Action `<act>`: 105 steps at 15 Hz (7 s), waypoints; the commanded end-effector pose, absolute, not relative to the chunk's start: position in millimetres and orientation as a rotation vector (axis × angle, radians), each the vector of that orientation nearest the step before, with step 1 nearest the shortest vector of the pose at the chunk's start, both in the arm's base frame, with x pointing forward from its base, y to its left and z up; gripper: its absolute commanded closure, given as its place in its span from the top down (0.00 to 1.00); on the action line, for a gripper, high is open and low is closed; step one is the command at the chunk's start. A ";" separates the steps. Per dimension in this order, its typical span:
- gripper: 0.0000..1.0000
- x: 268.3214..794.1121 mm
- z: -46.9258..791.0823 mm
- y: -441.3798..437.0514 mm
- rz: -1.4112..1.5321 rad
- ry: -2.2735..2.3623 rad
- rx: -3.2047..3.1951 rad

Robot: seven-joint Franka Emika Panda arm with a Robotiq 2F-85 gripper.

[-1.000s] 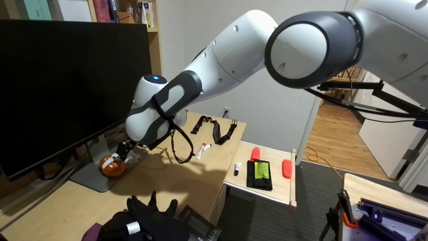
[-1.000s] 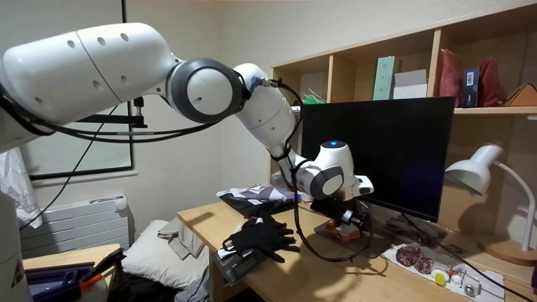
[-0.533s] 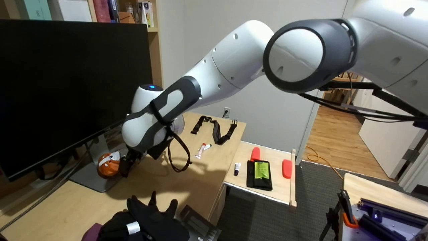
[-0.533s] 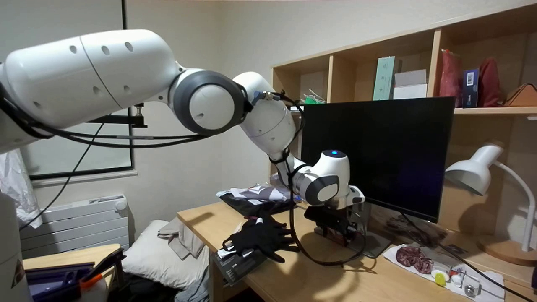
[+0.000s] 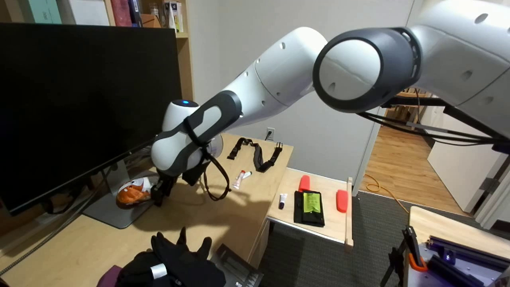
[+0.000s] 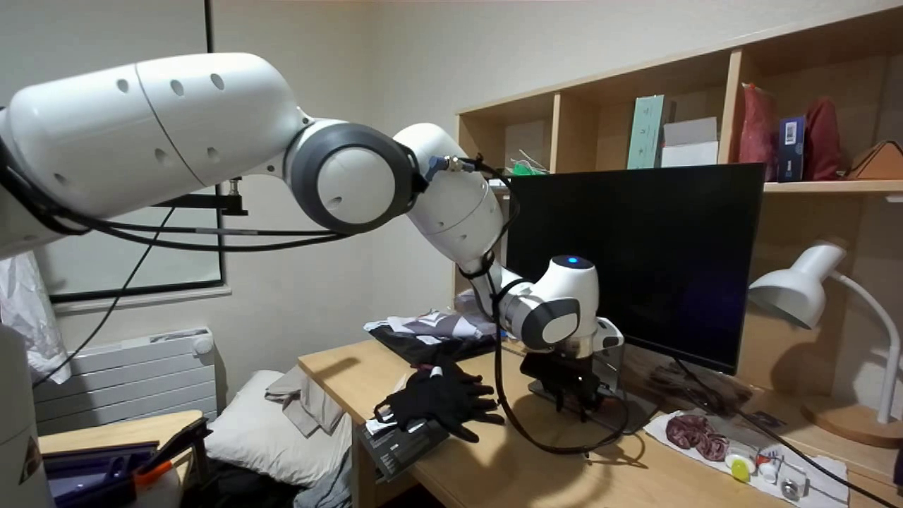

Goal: Take the brown plush toy from the monitor and place it on the right side of the desk

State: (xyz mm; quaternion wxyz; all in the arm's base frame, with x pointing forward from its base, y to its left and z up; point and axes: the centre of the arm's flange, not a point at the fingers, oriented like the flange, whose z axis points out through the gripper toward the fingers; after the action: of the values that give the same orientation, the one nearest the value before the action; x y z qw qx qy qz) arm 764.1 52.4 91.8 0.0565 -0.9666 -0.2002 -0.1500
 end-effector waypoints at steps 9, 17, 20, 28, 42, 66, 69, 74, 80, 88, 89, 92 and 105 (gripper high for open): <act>1.00 745.7 106.3 16.8 -0.560 -0.395 -2.943; 1.00 755.1 138.7 32.8 -0.742 -0.339 -2.854; 1.00 762.7 158.3 44.0 -0.835 -0.332 -2.816; 1.00 796.3 158.9 89.6 -0.788 -0.437 -2.802; 1.00 811.7 123.2 99.2 -0.658 -0.739 -3.028; 0.09 751.8 207.9 -6.9 -0.331 -0.989 -3.167; 0.09 760.6 210.4 -45.5 -0.356 -0.691 -3.263; 0.09 776.4 217.0 -116.2 -0.368 -0.223 -3.315; 0.09 770.0 208.4 -186.5 -0.305 0.322 -3.304; 0.09 760.0 150.1 -240.0 -0.059 0.948 -3.093; 0.09 759.5 144.7 -241.6 -0.026 1.014 -3.053; 0.14 760.6 136.3 -240.7 -0.001 1.113 -2.985; 0.99 746.6 175.8 -230.2 -0.194 0.698 -3.112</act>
State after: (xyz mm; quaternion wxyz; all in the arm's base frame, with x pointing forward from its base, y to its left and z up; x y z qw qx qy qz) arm 757.9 -229.0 153.3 -0.0297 -0.9602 0.2747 -0.0402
